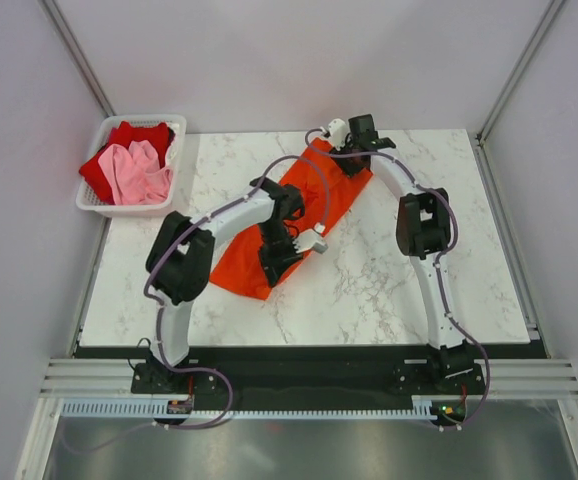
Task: Fold and stack the t-shirts
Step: Fold the tshirt
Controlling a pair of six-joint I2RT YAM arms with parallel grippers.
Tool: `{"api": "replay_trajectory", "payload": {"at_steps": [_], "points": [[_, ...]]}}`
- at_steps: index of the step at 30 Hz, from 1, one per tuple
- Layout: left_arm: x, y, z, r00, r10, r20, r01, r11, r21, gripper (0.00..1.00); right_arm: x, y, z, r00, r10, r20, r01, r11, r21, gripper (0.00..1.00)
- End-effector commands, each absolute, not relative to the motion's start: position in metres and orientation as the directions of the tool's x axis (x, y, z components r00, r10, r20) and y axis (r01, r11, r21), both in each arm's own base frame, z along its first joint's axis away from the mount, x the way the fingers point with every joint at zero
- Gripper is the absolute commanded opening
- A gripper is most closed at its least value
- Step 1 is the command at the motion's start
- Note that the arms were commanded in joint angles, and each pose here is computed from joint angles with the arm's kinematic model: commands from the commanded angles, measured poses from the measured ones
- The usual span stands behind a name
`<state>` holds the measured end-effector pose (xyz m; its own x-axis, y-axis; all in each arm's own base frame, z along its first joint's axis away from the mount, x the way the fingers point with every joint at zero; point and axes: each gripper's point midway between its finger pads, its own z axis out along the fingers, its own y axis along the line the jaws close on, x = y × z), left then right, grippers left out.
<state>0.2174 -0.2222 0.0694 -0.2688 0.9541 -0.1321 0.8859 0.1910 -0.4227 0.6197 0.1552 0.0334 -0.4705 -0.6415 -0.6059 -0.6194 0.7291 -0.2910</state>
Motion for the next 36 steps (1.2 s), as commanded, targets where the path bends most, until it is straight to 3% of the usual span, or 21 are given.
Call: {"api": "replay_trajectory", "payload": {"at_steps": [1, 3, 8, 11, 13, 14, 16, 18, 26, 36], "points": [[0.191, -0.258, 0.075, -0.293, 0.95, -0.111, 0.807, 0.183, -0.561, 0.15, 0.626, 0.171, 0.001, -0.417, -0.708, -0.57, -0.66, 0.667, -0.346, 0.54], [0.191, -0.286, 0.081, -0.268, 0.951, -0.156, 0.82, 0.14, -0.555, 0.18, 0.632, 0.188, 0.009, -0.372, -0.71, -0.597, -0.659, 0.655, -0.369, 0.57], [0.195, -0.35, 0.129, -0.359, 0.876, -0.321, 0.774, 0.087, -0.627, 0.39, 0.66, 0.212, 0.06, -0.29, -0.605, -0.741, -0.581, 0.727, -0.366, 0.63], [0.206, -0.352, 0.153, -0.34, 0.86, -0.38, 0.83, 0.084, -0.552, 0.41, 0.663, 0.205, 0.096, -0.281, -0.529, -0.8, -0.505, 0.791, -0.345, 0.66], [0.208, -0.335, 0.141, -0.317, 0.884, -0.345, 0.859, 0.113, -0.5, 0.42, 0.664, 0.195, 0.155, -0.205, -0.468, -0.86, -0.441, 0.828, -0.346, 0.67], [0.21, -0.328, 0.135, -0.313, 0.89, -0.33, 0.867, 0.126, -0.482, 0.42, 0.655, 0.188, 0.146, -0.233, -0.462, -0.855, -0.439, 0.835, -0.332, 0.68], [0.207, -0.31, 0.112, -0.294, 0.916, -0.272, 0.879, 0.147, -0.453, 0.41, 0.644, 0.186, 0.184, -0.192, -0.427, -0.884, -0.427, 0.847, -0.316, 0.68], [0.202, -0.296, 0.09, -0.292, 0.932, -0.215, 0.877, 0.171, -0.449, 0.38, 0.627, 0.183, 0.182, -0.218, -0.426, -0.878, -0.444, 0.844, -0.299, 0.68], [0.212, -0.286, 0.039, -0.29, 0.937, -0.193, 0.9, 0.198, -0.387, 0.38, 0.587, 0.178, 0.118, -0.358, -0.446, -0.821, -0.507, 0.831, -0.23, 0.68], [0.209, -0.293, -0.001, -0.332, 0.929, -0.165, 0.871, 0.235, -0.431, 0.37, 0.594, 0.184, 0.047, -0.48, -0.454, -0.751, -0.534, 0.83, -0.16, 0.67]]}}
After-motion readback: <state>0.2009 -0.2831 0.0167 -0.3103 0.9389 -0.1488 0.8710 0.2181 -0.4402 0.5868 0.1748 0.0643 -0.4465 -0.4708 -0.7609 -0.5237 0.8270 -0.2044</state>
